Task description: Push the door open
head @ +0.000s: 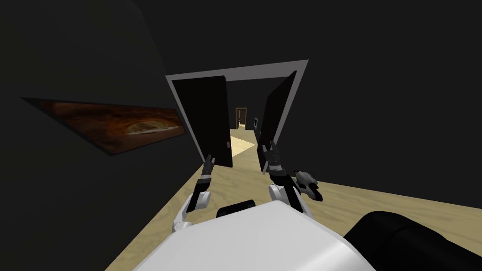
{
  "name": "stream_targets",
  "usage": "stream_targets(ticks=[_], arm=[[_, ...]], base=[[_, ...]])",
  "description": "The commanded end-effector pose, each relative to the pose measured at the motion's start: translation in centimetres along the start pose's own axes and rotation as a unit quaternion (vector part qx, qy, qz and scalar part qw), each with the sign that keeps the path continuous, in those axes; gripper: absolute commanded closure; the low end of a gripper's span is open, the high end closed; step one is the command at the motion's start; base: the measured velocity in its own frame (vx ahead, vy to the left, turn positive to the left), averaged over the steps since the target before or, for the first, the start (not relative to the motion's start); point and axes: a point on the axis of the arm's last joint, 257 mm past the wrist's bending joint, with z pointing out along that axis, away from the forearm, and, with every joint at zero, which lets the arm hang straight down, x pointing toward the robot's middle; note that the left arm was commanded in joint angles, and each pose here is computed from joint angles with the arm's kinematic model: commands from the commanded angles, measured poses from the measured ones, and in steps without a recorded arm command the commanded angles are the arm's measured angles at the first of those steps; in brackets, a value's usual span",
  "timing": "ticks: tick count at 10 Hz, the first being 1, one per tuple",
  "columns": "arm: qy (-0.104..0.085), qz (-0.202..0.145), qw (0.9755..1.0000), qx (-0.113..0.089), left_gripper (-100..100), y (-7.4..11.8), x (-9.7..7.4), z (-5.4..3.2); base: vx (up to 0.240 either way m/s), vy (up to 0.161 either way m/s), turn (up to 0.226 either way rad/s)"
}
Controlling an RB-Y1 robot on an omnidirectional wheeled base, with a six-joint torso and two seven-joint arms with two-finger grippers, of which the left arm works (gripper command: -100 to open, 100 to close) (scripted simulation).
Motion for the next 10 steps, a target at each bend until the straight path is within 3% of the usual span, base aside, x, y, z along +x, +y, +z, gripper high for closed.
stream_targets(ticks=[1, 10], arm=[[0.002, -0.002, 0.9999, -0.01, -100, 1.3, 0.1, -0.16], [0.008, -0.01, 0.998, -0.061, -100, 7.2, 0.5, -1.22]], base=[[0.102, 0.022, -0.064], [0.086, 0.02, -0.055]])
